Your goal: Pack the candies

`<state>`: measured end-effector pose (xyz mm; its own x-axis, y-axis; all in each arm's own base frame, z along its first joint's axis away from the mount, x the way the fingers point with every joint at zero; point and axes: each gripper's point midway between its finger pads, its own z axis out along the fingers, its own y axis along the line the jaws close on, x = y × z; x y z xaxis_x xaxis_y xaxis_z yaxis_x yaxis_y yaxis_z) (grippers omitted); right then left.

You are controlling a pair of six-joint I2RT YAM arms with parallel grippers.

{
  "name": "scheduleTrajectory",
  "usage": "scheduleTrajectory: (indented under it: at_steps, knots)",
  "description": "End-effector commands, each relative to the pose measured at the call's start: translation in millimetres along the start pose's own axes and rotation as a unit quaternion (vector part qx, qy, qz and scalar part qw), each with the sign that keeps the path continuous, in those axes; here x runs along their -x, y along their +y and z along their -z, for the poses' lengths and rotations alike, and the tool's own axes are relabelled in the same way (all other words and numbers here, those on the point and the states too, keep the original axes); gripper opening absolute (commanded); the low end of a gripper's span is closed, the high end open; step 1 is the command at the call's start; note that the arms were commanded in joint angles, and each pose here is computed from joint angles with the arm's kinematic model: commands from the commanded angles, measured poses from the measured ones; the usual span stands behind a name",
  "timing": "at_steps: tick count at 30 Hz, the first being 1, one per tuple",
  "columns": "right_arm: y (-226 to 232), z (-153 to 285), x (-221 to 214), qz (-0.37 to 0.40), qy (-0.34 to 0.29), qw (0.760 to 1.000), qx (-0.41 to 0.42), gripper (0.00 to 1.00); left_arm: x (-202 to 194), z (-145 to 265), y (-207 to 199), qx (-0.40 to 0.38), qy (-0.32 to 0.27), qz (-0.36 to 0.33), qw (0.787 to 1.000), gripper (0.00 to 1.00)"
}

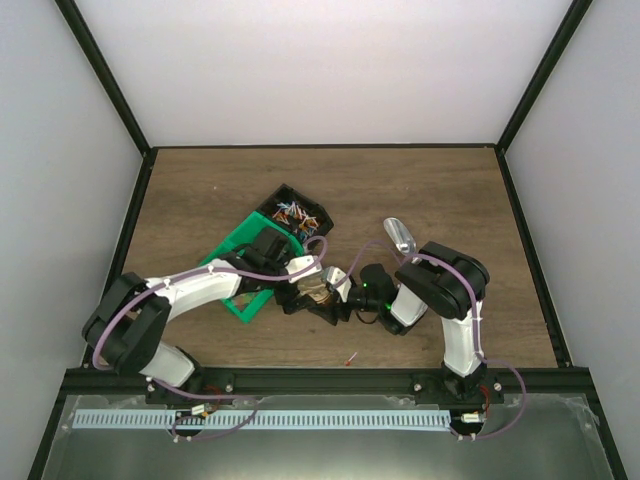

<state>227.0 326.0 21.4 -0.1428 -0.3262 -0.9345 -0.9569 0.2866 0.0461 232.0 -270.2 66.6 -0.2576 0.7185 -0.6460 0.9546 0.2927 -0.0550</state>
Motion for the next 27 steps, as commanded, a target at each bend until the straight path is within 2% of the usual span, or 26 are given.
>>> scheduleTrajectory:
  at_steps: [1, 6, 21, 27]
  knots:
    - [13.8, -1.2, -35.1, -0.041, 0.06, 0.997, 0.02, 0.58, 13.7, -6.3, 4.3, 0.0, -0.021, 0.003, 1.0, 0.98]
    - [14.3, -1.1, -36.6, -0.042, 0.062, 0.997, 0.02, 0.58, 20.4, -8.4, 2.7, -0.011, -0.031, 0.015, 0.999, 0.95]
    - [14.6, -0.4, -38.7, -0.043, 0.065, 0.997, 0.019, 0.58, 36.0, -2.5, 2.8, -0.014, -0.056, 0.034, 0.998, 0.97]
    - [15.0, 0.7, -38.5, -0.043, 0.065, 0.997, 0.019, 0.58, 30.6, -7.7, 2.4, -0.019, -0.044, 0.026, 0.999, 0.88]
